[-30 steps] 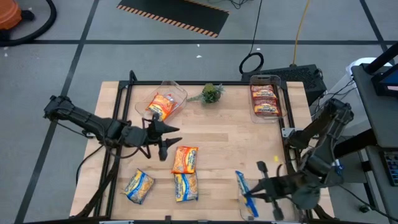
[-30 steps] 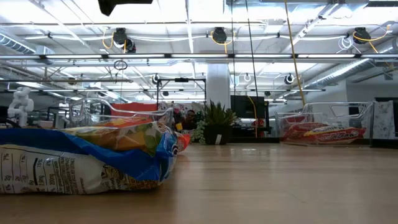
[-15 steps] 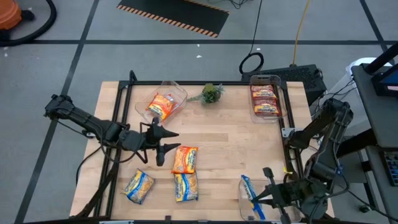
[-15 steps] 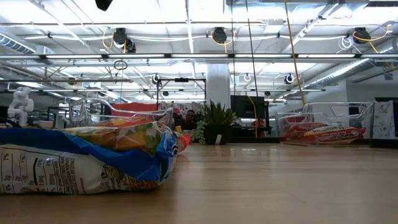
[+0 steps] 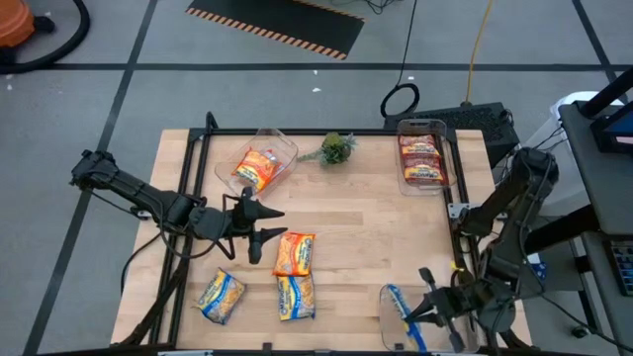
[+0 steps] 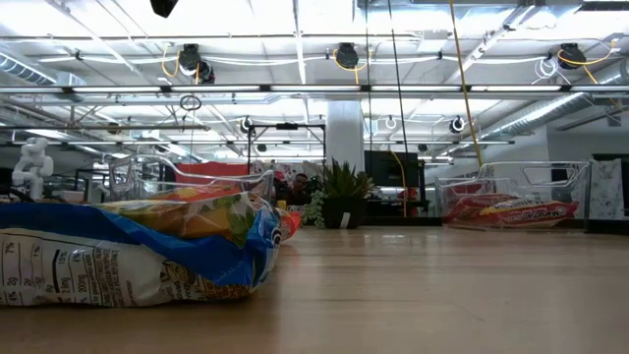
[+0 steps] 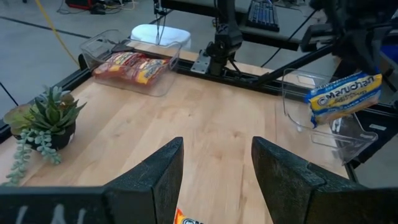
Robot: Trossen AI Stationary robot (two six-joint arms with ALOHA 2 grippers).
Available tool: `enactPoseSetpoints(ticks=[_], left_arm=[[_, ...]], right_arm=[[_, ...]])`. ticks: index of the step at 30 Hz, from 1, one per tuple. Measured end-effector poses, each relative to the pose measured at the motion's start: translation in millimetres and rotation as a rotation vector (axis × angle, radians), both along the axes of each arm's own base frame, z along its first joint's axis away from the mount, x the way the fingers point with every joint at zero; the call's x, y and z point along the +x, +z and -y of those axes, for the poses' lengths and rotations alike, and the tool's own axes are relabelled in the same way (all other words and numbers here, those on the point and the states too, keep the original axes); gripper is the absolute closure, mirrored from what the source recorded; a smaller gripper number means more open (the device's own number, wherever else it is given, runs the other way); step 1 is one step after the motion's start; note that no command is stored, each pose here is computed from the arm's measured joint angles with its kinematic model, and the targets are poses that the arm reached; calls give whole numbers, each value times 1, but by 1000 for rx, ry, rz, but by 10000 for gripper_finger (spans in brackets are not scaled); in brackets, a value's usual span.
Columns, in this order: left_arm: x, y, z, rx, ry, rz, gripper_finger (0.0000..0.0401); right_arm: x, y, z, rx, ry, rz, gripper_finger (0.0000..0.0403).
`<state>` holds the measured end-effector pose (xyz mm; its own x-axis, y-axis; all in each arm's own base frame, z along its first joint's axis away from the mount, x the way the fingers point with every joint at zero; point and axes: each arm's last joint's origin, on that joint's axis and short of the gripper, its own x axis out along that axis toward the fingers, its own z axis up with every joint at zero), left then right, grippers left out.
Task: Sort Maruchan noodles
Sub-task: Put the right blue noodle pack into the bottom transparent bin, then put the orange noodle pack into the top left transparent bin
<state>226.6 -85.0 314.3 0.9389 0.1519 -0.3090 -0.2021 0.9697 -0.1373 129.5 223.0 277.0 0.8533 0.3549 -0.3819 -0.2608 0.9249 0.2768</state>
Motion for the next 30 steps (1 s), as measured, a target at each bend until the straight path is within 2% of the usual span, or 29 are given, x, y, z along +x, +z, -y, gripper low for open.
enactPoseSetpoints(ticks=[11,18,26,30], left_arm=[[0,0,0,4,-1,-5,206],[0,-1,0,7,-1,-10,206],[-1,-2,0,12,-1,-23,206],[-1,-2,0,6,1,-21,206]], right_arm=[[-13,-41,25,52,-25,-33,403],[-19,-48,31,137,3,-120,387],[-31,-48,41,238,-48,-254,355],[-35,-42,47,268,-53,-256,354]])
